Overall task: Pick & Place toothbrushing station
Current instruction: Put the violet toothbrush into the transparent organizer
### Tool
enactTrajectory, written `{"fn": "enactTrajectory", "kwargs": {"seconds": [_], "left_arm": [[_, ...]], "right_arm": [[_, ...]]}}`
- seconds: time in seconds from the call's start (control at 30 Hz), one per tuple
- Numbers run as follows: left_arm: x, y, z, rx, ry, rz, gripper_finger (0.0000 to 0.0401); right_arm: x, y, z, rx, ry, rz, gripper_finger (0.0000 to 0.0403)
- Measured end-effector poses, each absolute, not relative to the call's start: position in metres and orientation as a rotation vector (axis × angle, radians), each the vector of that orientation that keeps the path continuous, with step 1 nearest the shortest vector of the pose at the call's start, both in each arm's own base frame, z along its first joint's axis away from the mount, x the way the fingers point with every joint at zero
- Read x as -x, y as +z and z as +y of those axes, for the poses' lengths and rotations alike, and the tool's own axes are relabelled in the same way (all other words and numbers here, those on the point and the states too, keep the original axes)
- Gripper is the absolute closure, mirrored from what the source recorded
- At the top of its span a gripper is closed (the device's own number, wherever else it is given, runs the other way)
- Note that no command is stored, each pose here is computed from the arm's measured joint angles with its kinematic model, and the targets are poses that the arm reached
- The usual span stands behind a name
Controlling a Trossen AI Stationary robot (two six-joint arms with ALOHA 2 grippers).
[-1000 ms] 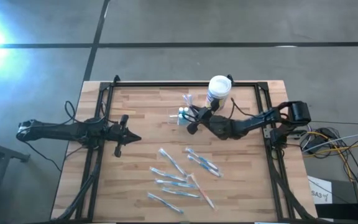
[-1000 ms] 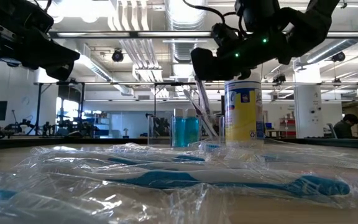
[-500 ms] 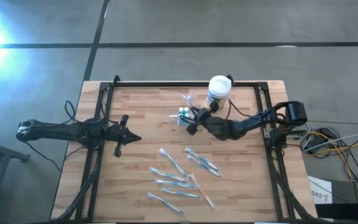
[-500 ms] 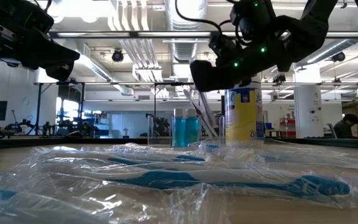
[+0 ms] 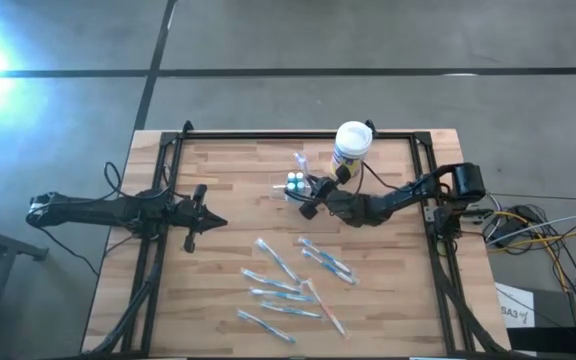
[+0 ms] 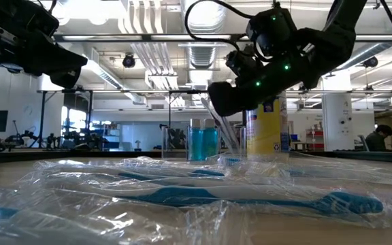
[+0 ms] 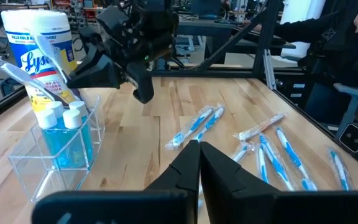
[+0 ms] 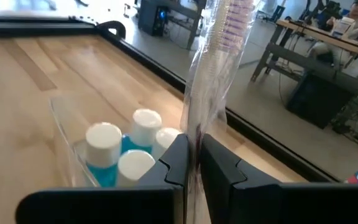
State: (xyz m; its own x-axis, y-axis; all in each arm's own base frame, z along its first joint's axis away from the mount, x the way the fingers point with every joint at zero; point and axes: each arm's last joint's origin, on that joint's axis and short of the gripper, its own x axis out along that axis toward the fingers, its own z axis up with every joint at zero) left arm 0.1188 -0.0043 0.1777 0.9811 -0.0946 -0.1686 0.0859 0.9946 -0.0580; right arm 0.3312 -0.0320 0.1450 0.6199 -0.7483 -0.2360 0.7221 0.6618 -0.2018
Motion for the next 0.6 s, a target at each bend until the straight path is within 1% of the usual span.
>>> {"fn": "enactTrajectory", "kwargs": {"seconds": [0.33, 0.6], "left_arm": [[-0.1188, 0.1777, -0.0043, 0.053, -0.091, 0.172, 0.038], [-0.1188, 0.1777, -0.0043, 0.062, -0.09, 0.173, 0.0383]], "right_arm": [[-0.3295, 0.1408, -0.0336, 0.084, -0.854, 0.349, 0.0381], [-0.3296, 0.1402, -0.0333, 0.082, -0.842, 0.355, 0.0353]]}}
